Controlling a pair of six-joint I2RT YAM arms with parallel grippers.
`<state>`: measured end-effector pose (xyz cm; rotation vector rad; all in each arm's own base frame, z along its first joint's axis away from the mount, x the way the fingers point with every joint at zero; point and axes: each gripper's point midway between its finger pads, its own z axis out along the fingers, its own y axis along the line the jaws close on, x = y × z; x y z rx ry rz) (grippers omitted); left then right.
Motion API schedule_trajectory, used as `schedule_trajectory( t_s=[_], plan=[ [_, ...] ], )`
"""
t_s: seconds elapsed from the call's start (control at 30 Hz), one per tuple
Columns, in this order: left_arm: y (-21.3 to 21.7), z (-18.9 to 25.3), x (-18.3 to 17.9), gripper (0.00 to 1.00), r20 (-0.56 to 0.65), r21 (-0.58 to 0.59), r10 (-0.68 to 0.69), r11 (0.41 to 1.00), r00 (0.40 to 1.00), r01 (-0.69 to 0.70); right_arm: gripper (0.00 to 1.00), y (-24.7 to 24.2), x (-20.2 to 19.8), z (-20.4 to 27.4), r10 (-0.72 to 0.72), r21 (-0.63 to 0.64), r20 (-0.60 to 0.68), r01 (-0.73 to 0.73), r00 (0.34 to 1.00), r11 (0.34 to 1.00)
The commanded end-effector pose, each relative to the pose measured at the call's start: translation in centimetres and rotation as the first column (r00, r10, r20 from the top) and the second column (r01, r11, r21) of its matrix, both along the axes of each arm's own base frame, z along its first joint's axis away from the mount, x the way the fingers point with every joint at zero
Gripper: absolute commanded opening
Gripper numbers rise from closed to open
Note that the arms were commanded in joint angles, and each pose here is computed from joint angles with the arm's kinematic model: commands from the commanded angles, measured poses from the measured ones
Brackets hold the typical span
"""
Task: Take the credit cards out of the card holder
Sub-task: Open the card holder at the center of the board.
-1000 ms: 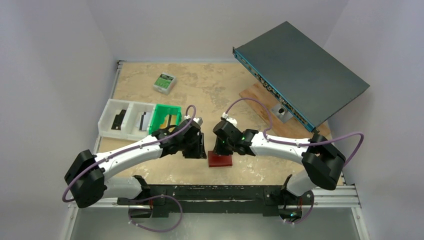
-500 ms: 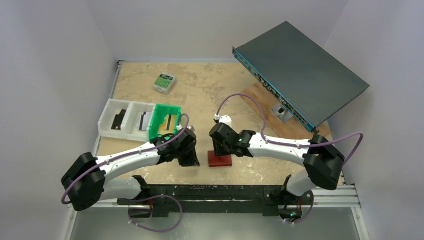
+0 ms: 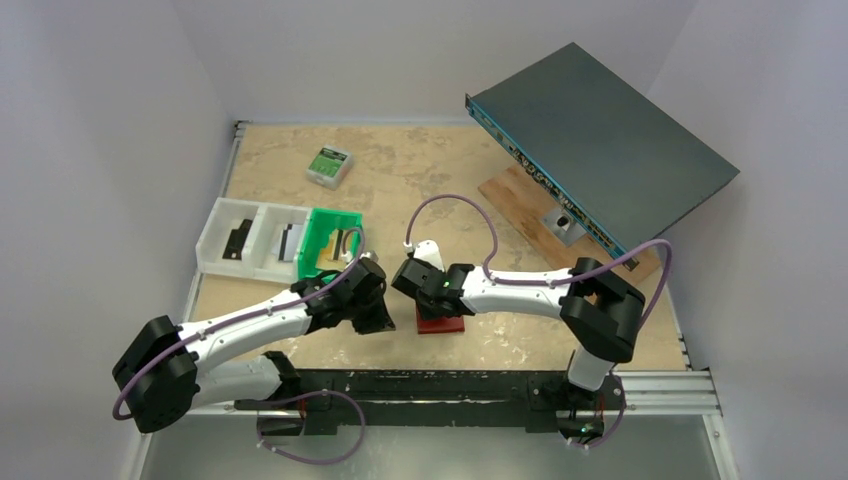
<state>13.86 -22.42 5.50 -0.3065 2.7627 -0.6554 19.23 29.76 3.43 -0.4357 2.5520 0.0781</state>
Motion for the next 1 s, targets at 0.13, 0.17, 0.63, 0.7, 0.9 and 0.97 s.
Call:
schedule_trajectory(
  t_s=[0.13,0.17,0.63,0.7,0.9,0.97],
  plan=[
    [-1.1,0.6,0.6,0.0,0.013,-0.04,-0.011,0.999,1.0,0.012,0.24,-2.0,-0.4,-0.7,-0.068,-0.104,-0.008,0.067,0.998,0.992],
    [-1.4,0.7,0.7,0.0,0.012,-0.052,-0.018,0.998,1.0,0.019,0.22,-2.2,-0.6,-0.7,-0.075,-0.111,-0.017,0.073,0.997,0.991],
    [-3.4,0.9,0.6,0.0,-0.007,-0.111,-0.069,0.991,0.998,0.068,0.34,-2.1,-2.7,-1.9,-0.072,-0.049,-0.113,0.066,0.991,0.997],
    [-3.8,1.0,0.5,0.0,-0.011,-0.127,-0.072,0.989,0.997,0.07,0.31,-2.4,-2.9,-2.2,-0.072,-0.052,-0.123,0.066,0.99,0.996],
    [-5.2,1.3,0.0,0.0,-0.031,-0.178,-0.082,0.981,0.996,0.076,0.0,-1.7,-3.3,-2.2,-0.108,0.035,-0.195,0.117,0.975,0.993],
    [-5.6,1.3,0.0,0.0,-0.035,-0.182,-0.082,0.981,0.996,0.074,0.0,-1.2,-3.0,-1.7,-0.122,0.074,-0.211,0.141,0.97,0.987]
  ],
)
